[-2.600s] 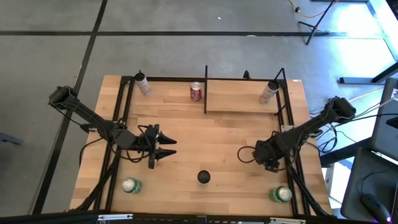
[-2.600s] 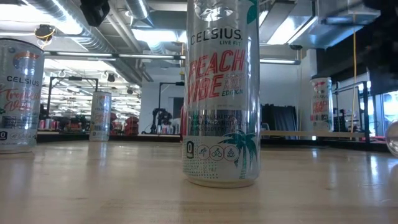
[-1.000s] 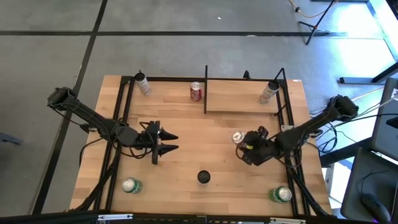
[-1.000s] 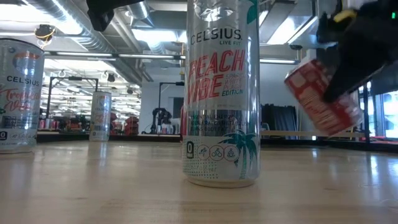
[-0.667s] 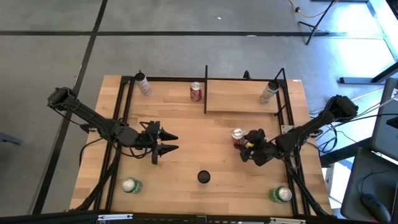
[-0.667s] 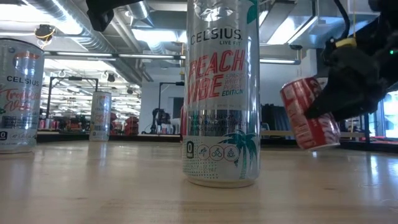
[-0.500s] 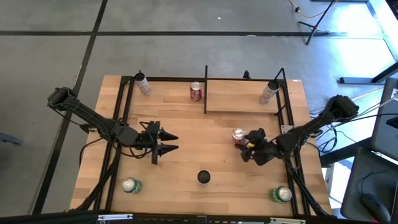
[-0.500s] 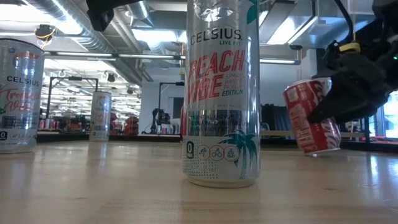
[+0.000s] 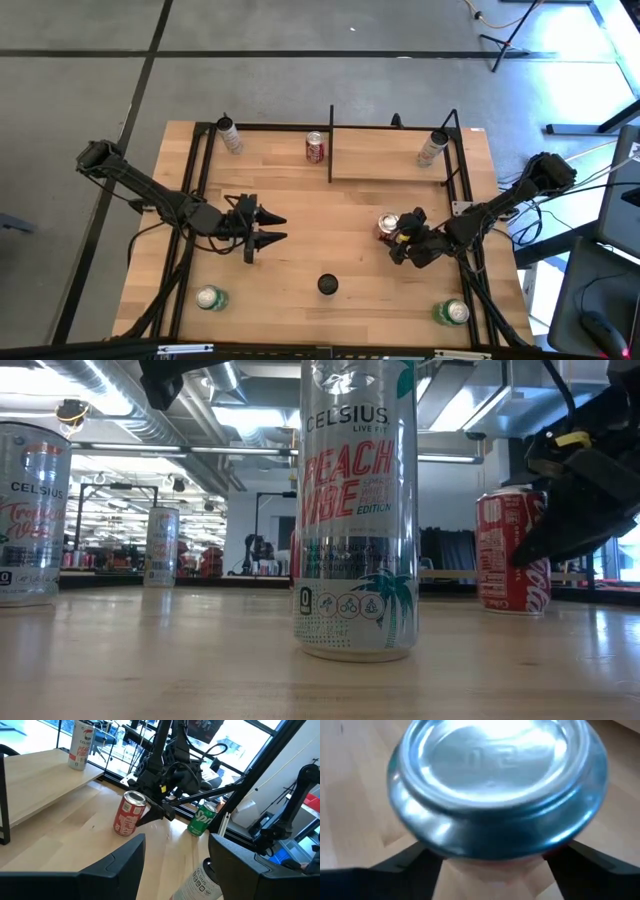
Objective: Place canned beverage on shelf
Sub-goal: Put the red soda can on the shelf, then put the white-pink soda can on the shelf aligned with the other white-pink soda can
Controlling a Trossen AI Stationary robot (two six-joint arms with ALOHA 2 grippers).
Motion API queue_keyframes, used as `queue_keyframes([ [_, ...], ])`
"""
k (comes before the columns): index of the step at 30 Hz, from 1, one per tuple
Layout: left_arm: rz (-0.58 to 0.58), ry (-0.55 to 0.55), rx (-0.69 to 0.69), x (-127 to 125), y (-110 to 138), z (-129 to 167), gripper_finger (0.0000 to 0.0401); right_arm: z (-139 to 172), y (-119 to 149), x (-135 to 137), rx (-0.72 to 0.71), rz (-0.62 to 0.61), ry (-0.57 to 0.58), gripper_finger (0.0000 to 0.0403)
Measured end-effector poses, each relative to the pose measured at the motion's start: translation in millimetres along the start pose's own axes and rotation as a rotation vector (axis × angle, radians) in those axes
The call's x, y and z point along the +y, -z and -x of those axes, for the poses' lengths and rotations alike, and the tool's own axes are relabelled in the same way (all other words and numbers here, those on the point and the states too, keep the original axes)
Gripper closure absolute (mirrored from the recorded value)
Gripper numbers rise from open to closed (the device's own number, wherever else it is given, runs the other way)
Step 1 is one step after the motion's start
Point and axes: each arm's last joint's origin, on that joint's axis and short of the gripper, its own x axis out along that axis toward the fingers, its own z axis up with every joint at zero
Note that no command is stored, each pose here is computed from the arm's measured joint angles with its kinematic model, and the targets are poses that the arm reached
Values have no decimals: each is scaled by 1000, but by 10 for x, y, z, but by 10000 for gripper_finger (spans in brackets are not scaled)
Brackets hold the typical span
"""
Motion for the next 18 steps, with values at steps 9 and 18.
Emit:
queue_keyframes([
  [9, -3, -1, 0, 0, 0, 0, 190, 52, -41, 47, 114, 13, -45, 16],
  [18, -36, 7, 6, -2, 4, 1, 190, 312, -257, 193, 418, 67, -93, 49],
])
